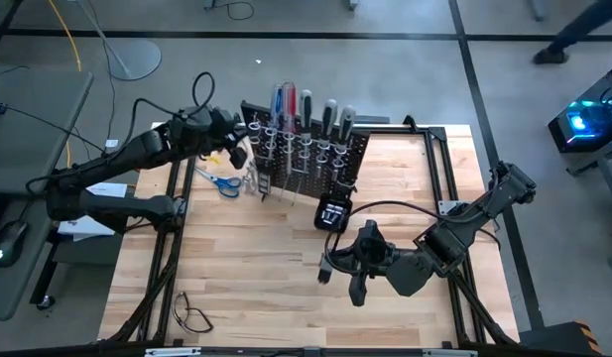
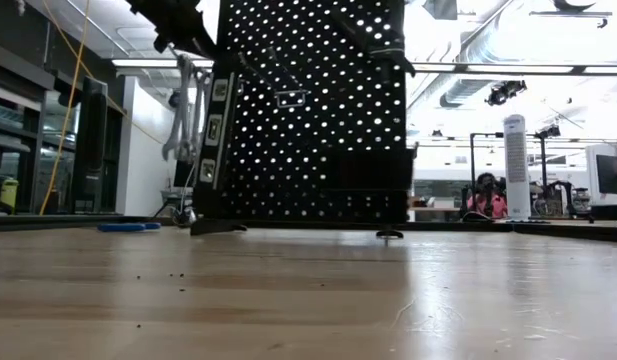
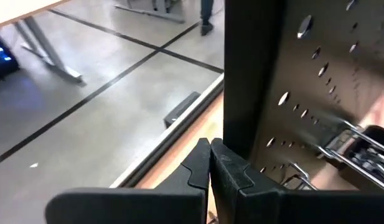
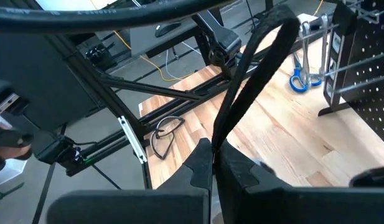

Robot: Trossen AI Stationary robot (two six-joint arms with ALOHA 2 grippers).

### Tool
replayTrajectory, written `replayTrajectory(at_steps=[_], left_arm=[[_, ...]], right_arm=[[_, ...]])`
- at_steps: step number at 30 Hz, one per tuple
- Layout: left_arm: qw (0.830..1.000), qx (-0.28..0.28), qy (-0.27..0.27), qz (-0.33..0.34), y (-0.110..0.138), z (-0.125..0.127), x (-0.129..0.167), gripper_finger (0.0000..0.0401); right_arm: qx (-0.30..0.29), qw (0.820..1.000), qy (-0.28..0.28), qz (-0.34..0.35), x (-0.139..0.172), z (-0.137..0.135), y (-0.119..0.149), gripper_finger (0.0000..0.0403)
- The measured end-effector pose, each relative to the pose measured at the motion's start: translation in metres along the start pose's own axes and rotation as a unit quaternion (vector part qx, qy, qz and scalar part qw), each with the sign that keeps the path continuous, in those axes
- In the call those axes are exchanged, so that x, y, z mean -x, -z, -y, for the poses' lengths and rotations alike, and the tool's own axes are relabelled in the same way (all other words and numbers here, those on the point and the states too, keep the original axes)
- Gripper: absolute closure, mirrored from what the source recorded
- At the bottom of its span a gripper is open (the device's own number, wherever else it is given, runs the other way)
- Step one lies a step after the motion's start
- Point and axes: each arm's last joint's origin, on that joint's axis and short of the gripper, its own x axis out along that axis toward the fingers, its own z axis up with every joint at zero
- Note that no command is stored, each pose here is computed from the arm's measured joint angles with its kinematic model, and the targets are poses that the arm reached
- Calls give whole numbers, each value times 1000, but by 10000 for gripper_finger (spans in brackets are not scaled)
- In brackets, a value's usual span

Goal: Hang tools onto peg board
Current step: Hang the gray tape measure on the pegboard

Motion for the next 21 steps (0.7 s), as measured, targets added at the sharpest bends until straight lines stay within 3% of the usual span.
replayTrajectory(at_steps=[21], left_arm=[[993,28,115,9,1,45,16,401]], right_arm=[[7,998,24,-59,-22,8,15,403]])
